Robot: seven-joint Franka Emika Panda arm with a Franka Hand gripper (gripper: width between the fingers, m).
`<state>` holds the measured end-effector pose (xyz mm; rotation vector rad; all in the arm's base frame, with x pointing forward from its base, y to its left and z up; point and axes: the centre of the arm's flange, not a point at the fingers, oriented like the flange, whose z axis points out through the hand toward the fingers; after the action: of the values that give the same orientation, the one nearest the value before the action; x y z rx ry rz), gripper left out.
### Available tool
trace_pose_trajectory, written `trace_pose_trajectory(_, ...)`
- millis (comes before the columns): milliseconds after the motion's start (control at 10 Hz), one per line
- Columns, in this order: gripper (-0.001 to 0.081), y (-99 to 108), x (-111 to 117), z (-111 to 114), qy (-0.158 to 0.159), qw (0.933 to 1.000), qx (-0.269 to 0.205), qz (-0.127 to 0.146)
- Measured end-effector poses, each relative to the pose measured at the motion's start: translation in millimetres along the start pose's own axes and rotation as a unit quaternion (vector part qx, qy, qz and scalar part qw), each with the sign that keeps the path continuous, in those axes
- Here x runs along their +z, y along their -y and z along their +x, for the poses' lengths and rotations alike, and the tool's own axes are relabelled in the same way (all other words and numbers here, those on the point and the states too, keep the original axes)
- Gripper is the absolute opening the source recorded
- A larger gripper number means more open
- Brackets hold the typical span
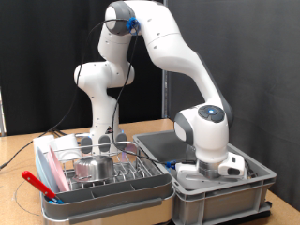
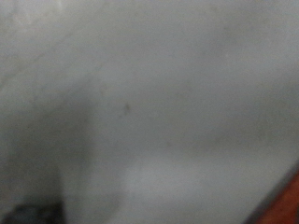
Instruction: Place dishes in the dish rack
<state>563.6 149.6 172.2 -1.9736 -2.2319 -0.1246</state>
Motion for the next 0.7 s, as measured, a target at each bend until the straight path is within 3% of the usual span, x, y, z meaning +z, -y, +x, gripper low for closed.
trace_pose_trajectory(100, 0.0484, 0.2, -0.1, 0.3, -0.001, 1.0000, 0.001, 0.001)
trace_pose_trajectory(200, 0.0484, 0.1, -0.6, 1.1, -0.001, 1.0000, 0.002, 0.000)
trace_pose_trajectory(300, 0.0308, 0.0, -0.9, 1.7, -0.001, 1.0000, 0.001, 0.000)
trace_pose_trajectory(500, 0.0058, 0.2, -1.1, 2.6, -0.003, 1.0000, 0.004, 0.001)
trace_pose_trajectory(700, 0.0013, 1.3, -0.7, 3.7, -0.012, 0.9998, 0.014, 0.005)
